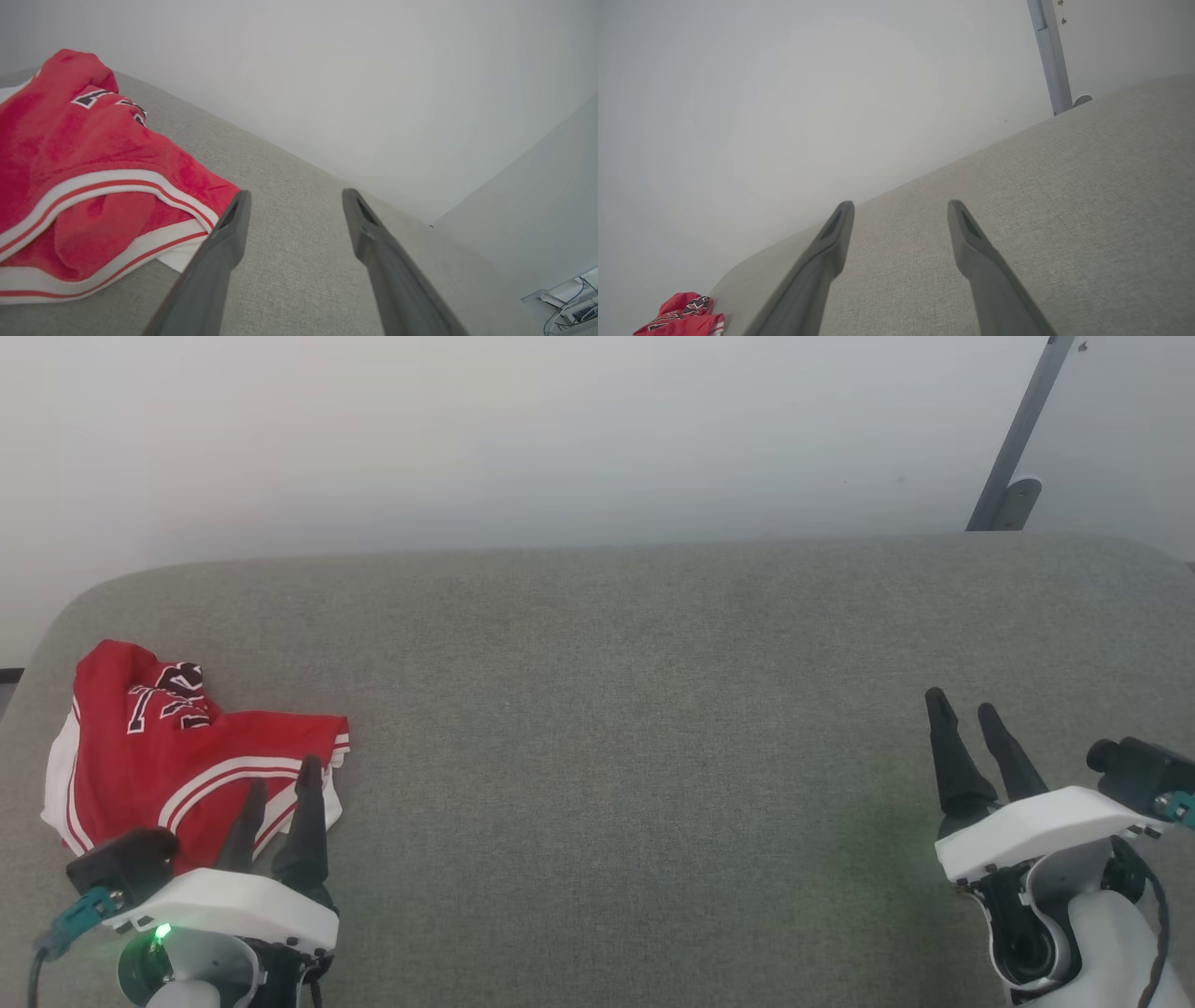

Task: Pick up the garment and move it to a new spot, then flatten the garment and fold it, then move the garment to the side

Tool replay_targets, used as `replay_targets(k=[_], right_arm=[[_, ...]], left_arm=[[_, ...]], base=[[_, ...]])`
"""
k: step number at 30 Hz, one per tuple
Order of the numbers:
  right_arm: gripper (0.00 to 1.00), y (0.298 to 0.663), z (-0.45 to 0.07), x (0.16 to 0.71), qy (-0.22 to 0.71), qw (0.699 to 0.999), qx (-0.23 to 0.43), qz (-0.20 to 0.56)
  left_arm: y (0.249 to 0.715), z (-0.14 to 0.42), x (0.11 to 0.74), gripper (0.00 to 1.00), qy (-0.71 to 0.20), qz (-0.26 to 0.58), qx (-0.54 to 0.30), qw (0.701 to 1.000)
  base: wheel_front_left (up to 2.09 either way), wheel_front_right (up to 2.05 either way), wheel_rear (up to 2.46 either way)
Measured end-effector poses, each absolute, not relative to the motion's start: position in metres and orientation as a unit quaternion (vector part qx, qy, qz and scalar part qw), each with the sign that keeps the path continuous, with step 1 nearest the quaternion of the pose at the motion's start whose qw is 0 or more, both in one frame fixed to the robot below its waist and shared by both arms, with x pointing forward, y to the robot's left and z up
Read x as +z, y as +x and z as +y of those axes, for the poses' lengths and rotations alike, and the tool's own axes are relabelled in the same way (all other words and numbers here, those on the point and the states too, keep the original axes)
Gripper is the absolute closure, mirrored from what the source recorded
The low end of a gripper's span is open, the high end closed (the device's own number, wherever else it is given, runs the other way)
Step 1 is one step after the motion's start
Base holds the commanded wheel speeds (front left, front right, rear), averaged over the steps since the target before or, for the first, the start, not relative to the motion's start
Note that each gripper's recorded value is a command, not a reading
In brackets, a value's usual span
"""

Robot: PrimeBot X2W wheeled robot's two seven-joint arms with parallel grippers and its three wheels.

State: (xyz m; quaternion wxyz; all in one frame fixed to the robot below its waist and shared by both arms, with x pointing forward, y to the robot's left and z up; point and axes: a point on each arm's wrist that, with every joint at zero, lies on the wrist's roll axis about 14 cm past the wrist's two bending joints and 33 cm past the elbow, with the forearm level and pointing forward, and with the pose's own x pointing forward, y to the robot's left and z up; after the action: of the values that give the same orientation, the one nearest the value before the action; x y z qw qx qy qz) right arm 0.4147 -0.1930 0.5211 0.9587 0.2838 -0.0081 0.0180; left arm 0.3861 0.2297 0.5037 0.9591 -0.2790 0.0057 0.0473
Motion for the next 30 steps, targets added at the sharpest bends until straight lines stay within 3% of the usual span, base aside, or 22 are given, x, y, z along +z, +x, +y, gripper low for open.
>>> replay_targets(k=[30], right_arm=[[0.00,0.421,-0.192,0.535,0.105,0.993,0.030,-0.040]], left_arm=[[0.384,0.233,0.506,0.00,-0.095,-0.005,0.047,0.994]], base=[[0.00,0.00,0.00]])
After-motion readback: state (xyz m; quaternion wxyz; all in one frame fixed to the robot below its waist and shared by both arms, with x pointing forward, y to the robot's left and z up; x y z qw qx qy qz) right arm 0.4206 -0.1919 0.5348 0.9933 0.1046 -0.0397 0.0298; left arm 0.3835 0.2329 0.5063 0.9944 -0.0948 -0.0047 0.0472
